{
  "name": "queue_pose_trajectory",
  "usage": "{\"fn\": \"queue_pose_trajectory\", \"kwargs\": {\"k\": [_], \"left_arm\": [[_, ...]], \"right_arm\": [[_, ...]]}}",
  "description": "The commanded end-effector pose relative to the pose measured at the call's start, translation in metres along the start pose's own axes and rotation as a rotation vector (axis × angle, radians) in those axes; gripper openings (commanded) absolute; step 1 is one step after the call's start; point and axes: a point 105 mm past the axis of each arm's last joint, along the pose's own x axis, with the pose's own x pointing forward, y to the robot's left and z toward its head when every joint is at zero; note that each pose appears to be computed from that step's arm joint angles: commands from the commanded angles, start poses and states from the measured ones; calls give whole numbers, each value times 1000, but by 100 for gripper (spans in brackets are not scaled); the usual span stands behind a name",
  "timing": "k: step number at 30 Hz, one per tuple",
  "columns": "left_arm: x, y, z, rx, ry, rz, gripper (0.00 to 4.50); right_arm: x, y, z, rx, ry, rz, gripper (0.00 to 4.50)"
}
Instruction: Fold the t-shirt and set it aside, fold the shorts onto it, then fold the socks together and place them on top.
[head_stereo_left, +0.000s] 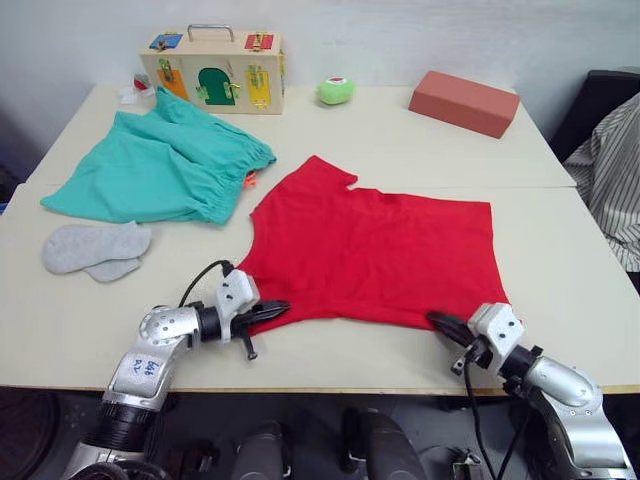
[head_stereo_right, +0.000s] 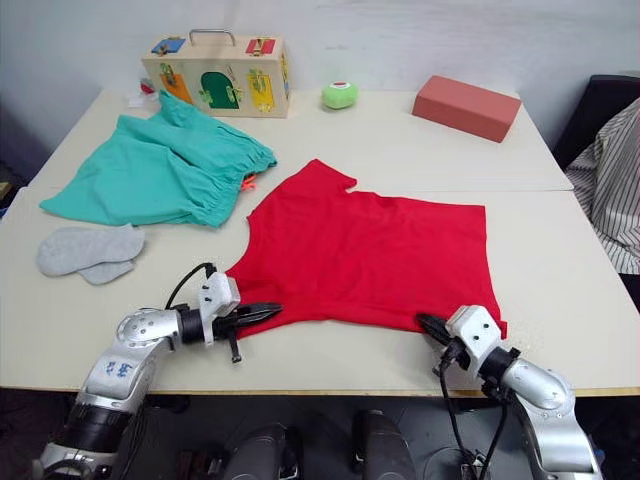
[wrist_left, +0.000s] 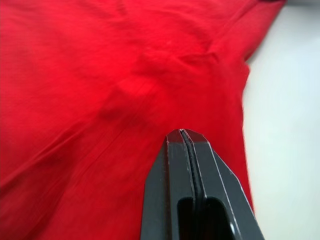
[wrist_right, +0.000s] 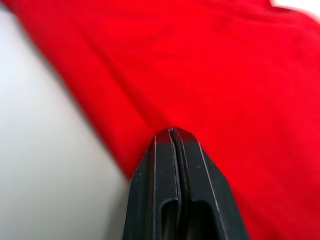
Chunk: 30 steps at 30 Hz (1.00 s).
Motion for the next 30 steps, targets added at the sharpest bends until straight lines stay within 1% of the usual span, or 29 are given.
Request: {"fn": "queue_pose_trajectory", "kwargs": {"k": [1, 3, 6, 9, 10, 13, 15, 16, 17, 18, 19, 20, 22, 23, 25, 28, 30], "left_arm": [[-12, 10, -9, 13, 18, 98, 0], [-14, 14, -11, 2, 9, 123, 0], [-15, 23, -6, -11, -21, 164, 0], [-18, 28, -4, 6, -23, 170, 0], [-19, 29, -2, 19, -31, 167, 0], [-27, 31, 9, 48, -75, 147, 0], [-34, 31, 18, 80, -102, 125, 0], [-40, 32, 25, 107, -107, 108, 0], [-45, 30, 31, 116, -108, 87, 17], [-50, 26, 37, 137, -99, 48, 38], [-52, 22, 41, 150, -91, 20, 59], [-55, 15, 43, 167, -68, -26, 89], [-58, 5, 38, 237, 3, -68, 152], [-58, 4, 33, 259, 35, -67, 186], [-57, 0, 24, 259, 70, -68, 248], [-50, -7, 17, 255, 92, -84, 338], [-45, -8, 11, 269, 123, -75, 338]], "right_arm": [[-27, -26, -13, -39, 32, -126, 3], [-39, -39, -20, -44, 47, -190, 3], [-59, -63, -29, -29, 60, -303, 3], [-75, -80, -37, -23, 77, -356, 3], [-78, -84, -36, 8, 64, -362, 3], [-81, -98, -19, 132, -47, -403, 3], [-79, -93, -6, 127, -64, -335, 3], [-80, -89, 6, 130, -77, -273, 3], [-80, -84, 15, 114, -78, -214, 1], [-81, -73, 22, 80, -48, -110, 18], [-82, -65, 26, 61, -24, -38, 38], [-82, -55, 27, 6, 16, 38, 60], [-79, -41, 27, -102, 84, 158, 128], [-77, -38, 26, -140, 109, 186, 164], [-74, -39, 21, -188, 144, 192, 232], [-70, -42, 9, -219, 203, 182, 233], [-66, -45, 1, -217, 241, 166, 233]]}}
